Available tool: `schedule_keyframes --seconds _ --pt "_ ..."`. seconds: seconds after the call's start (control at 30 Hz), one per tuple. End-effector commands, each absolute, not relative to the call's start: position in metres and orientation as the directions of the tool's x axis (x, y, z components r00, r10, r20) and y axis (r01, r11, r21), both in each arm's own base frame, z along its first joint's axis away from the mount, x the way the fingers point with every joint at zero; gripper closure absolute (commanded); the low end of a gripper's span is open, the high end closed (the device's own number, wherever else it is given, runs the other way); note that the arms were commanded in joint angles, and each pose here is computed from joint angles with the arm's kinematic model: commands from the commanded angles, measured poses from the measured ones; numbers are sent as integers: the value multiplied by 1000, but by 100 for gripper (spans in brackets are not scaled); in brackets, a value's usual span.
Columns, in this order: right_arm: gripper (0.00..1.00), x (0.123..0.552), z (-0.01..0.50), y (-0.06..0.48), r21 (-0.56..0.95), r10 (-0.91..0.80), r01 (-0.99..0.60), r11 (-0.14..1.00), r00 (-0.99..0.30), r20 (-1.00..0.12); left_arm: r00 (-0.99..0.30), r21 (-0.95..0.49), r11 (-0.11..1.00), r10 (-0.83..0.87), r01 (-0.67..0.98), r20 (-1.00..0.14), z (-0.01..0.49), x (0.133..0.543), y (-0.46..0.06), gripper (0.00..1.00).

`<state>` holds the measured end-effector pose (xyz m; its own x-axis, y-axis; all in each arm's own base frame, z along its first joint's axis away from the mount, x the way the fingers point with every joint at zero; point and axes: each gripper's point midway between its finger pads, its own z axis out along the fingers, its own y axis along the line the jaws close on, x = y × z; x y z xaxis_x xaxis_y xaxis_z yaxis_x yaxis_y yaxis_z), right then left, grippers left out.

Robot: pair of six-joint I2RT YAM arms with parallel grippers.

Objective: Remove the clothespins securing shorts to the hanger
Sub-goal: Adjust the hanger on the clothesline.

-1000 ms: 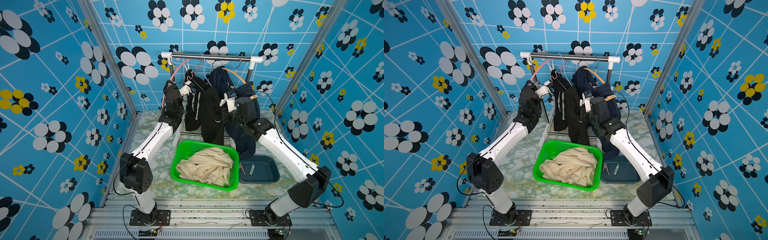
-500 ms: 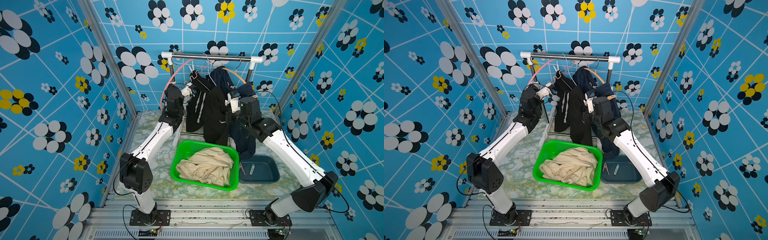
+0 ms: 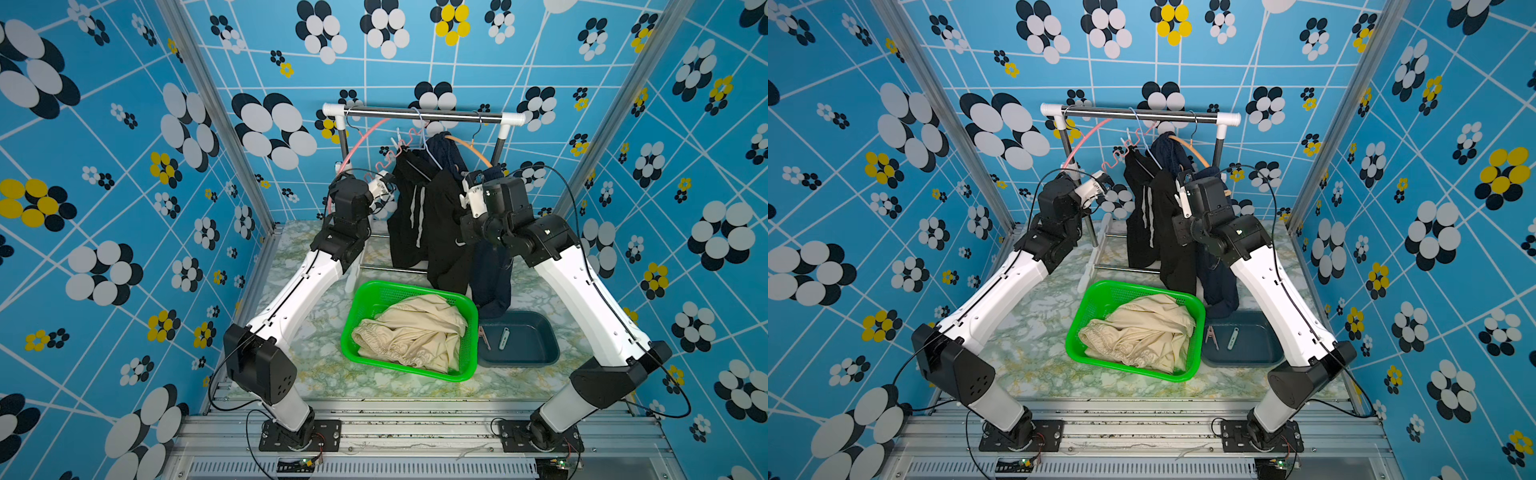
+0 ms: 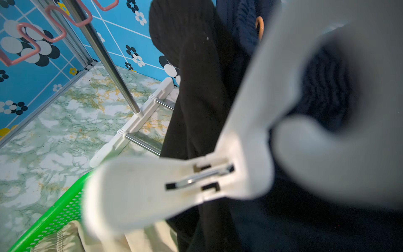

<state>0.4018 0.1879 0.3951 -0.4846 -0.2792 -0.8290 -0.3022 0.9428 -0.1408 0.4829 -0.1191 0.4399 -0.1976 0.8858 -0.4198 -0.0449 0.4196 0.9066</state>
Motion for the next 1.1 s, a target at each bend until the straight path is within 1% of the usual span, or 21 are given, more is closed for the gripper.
schedule_keyframes --seconds 0.0,0.1,0.23,0.37,0.5,0.57,0.67,0.73,0.8,0.9,1.07 --pt "100 386 375 162 -220 -338 -262 940 -605 -721 -188 853 518 833 -61 -520 452 465 -113 41" --pt "100 379 375 156 -239 -345 -249 939 -644 -683 -172 832 552 816 -55 -553 454 459 -113 39" --pt "100 370 376 148 -259 -352 -240 936 -683 -640 -191 831 555 812 -37 -551 451 458 -114 38" --pt "100 361 376 141 -268 -354 -236 934 -716 -602 -175 818 575 803 -24 -570 450 455 -119 37" --pt "100 357 378 138 -264 -339 -221 939 -722 -603 -162 780 626 770 1 -617 448 451 -125 37" --pt "100 356 378 143 -228 -325 -232 945 -721 -612 -147 734 677 732 50 -665 444 445 -133 36" --pt "100 353 377 158 -168 -308 -262 950 -712 -631 -116 602 781 622 166 -775 438 432 -153 38" --pt "100 351 376 163 -156 -296 -256 954 -714 -635 -108 524 824 553 215 -826 436 425 -162 39" --pt "100 348 375 163 -159 -283 -237 959 -720 -634 -98 451 854 488 261 -867 437 419 -172 40" --pt "100 347 376 155 -185 -240 -156 970 -729 -641 -91 374 879 416 296 -905 441 413 -181 41" --pt "100 347 383 144 -212 -175 -36 976 -710 -682 -69 323 889 363 326 -929 450 405 -194 42"
